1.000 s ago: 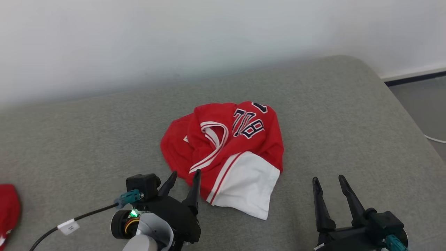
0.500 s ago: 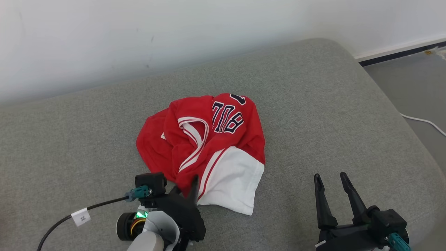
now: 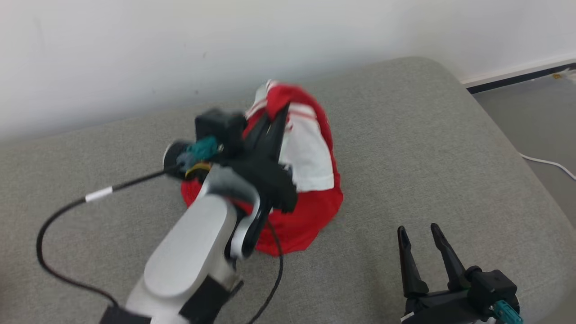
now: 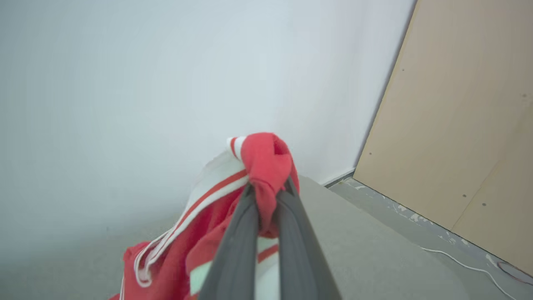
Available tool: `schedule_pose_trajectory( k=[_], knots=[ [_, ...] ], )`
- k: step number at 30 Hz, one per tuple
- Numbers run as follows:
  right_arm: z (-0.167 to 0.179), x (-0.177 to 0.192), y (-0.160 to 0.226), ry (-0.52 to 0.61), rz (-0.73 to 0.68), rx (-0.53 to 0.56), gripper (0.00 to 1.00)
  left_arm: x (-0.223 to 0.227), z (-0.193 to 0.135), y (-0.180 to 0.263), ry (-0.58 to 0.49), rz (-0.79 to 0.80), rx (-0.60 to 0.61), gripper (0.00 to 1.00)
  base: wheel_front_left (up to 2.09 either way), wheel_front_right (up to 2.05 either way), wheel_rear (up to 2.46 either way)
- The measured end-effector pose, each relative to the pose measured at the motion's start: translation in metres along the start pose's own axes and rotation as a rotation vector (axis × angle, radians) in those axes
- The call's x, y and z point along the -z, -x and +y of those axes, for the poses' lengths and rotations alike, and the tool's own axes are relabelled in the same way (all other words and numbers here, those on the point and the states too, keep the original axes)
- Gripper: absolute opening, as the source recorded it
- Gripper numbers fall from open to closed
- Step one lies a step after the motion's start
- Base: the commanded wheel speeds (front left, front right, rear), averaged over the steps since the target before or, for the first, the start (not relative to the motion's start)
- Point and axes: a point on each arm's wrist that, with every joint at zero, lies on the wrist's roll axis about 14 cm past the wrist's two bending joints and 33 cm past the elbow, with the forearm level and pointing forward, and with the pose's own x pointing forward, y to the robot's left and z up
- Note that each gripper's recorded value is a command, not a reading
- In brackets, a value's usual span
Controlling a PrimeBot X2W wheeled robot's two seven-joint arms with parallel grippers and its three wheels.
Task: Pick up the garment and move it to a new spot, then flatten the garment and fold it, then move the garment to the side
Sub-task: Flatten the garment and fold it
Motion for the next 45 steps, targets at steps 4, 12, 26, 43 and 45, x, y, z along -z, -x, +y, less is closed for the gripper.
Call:
schedule_pose_trajectory(
  k=[4,12,26,43,45],
  knots=[
    [0.001,-0.003,0.002,-0.008,-0.009,-0.001,1.00,-0.042,-0.030,-0.025,-0.079,-0.093,0.093,0.00,0.00,0.00,0.00],
    [-0.010,-0.003,0.012,-0.019,-0.008,0.037,1.00,-0.127,-0.084,-0.050,-0.059,-0.365,0.223,0.00,0.00,0.00,0.00],
    [-0.001,0.005,-0.012,-0.019,0.016,0.007,1.00,-0.114,-0.022,-0.050,0.063,-0.386,0.037,0.00,0.00,0.00,0.00],
    [0.081,0.036,-0.055,-0.033,0.079,-0.233,1.00,0.011,0.135,0.090,0.084,-0.071,-0.496,0.00,0.00,0.00,0.00],
    [0.087,0.037,-0.057,-0.037,0.081,-0.250,1.00,0.011,0.137,0.105,0.081,-0.061,-0.526,0.00,0.00,0.00,0.00]
  ],
)
